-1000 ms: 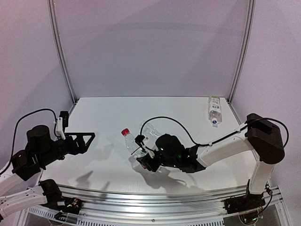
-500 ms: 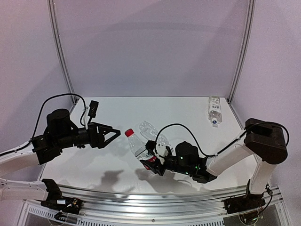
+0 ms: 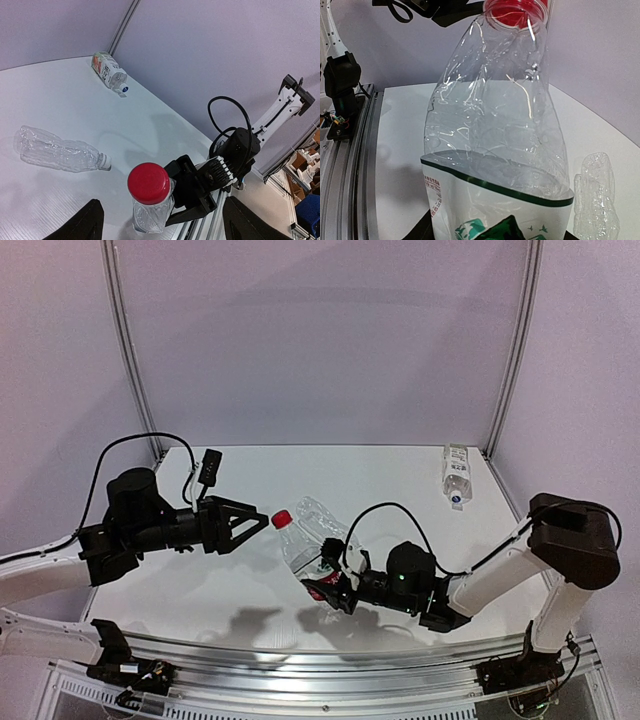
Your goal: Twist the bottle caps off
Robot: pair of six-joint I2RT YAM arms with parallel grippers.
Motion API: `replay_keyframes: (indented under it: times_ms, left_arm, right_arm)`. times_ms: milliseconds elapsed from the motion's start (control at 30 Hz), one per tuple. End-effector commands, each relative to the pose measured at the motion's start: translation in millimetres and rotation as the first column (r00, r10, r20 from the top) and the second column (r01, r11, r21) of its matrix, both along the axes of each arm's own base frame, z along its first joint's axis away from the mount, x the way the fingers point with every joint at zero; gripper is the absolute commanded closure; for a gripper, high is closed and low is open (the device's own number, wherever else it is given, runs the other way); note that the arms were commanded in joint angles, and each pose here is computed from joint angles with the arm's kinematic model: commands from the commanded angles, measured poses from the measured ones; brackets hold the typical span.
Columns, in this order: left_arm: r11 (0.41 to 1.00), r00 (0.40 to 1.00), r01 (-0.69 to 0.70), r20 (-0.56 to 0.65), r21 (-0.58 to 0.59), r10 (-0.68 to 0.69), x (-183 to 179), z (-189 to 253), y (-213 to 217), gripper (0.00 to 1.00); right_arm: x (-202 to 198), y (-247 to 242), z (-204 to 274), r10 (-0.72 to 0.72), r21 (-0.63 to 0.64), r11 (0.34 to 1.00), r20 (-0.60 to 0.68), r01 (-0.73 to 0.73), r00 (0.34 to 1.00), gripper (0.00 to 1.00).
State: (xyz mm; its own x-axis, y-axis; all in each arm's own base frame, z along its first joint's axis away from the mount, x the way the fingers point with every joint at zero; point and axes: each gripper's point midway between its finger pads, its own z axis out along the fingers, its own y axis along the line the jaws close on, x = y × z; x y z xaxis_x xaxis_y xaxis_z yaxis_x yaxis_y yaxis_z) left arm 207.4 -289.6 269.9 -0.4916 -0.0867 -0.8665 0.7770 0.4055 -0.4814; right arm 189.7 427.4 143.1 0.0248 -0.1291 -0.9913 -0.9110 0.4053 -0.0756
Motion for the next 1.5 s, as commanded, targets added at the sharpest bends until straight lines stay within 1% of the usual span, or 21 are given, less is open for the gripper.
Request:
replay_keyframes:
  times_ms: [0,167,300,400,600,933,1067,1367,1400,1467]
  left_arm:
    - [0.999,1.0,-0.01,0.014,-0.036,0.01,-2,0,-2,0.19]
    - [0.999,1.0,-0.015,0.004,-0.053,0.015,2,-1,-6,0.18]
    - [0.999,0.999,-0.033,-0.018,-0.039,0.033,9,-8,-9,0.18]
    - [0.999,1.0,-0.02,-0.019,-0.045,0.019,9,-11,-14,0.2]
    - [0.999,1.0,0.017,-0.004,-0.033,-0.017,-1,-13,-25,0.28]
    - [1.0,1.0,0.001,0.011,-0.027,-0.001,-2,-17,-29,0.44]
    - [1.0,1.0,0.007,0.009,-0.019,-0.007,-4,-19,-30,0.56]
    - [1.0,1.0,-0.002,-0.029,-0.006,0.002,-3,-28,-36,0.95]
    - [1.0,0.999,-0.01,-0.036,-0.003,0.01,-2,-29,-36,0.99]
    - [0.999,0.998,-0.038,-0.055,0.003,0.038,1,-32,-36,1.0]
  right_arm:
    - [-7,-3,11,0.026,0.044,0.999,0.02,-0.027,0.999,0.47]
    - [-12,-2,9,0.056,0.049,0.997,0.019,-0.057,0.998,0.47]
    - [-20,-1,8,0.099,0.055,0.993,0.023,-0.101,0.995,0.47]
    - [-25,1,5,0.13,0.048,0.99,0.02,-0.131,0.991,0.47]
    - [-28,4,-1,0.154,0.039,0.987,0.012,-0.154,0.988,0.47]
    - [-28,6,-6,0.157,0.027,0.987,0.002,-0.157,0.988,0.47]
    - [-28,6,-6,0.156,0.029,0.987,0.003,-0.156,0.988,0.48]
    - [-24,5,-7,0.135,0.027,0.99,0.007,-0.135,0.991,0.48]
    - [-23,4,-7,0.127,0.027,0.991,0.01,-0.127,0.992,0.48]
    - [-18,5,-9,0.103,0.021,0.994,0.013,-0.104,0.995,0.48]
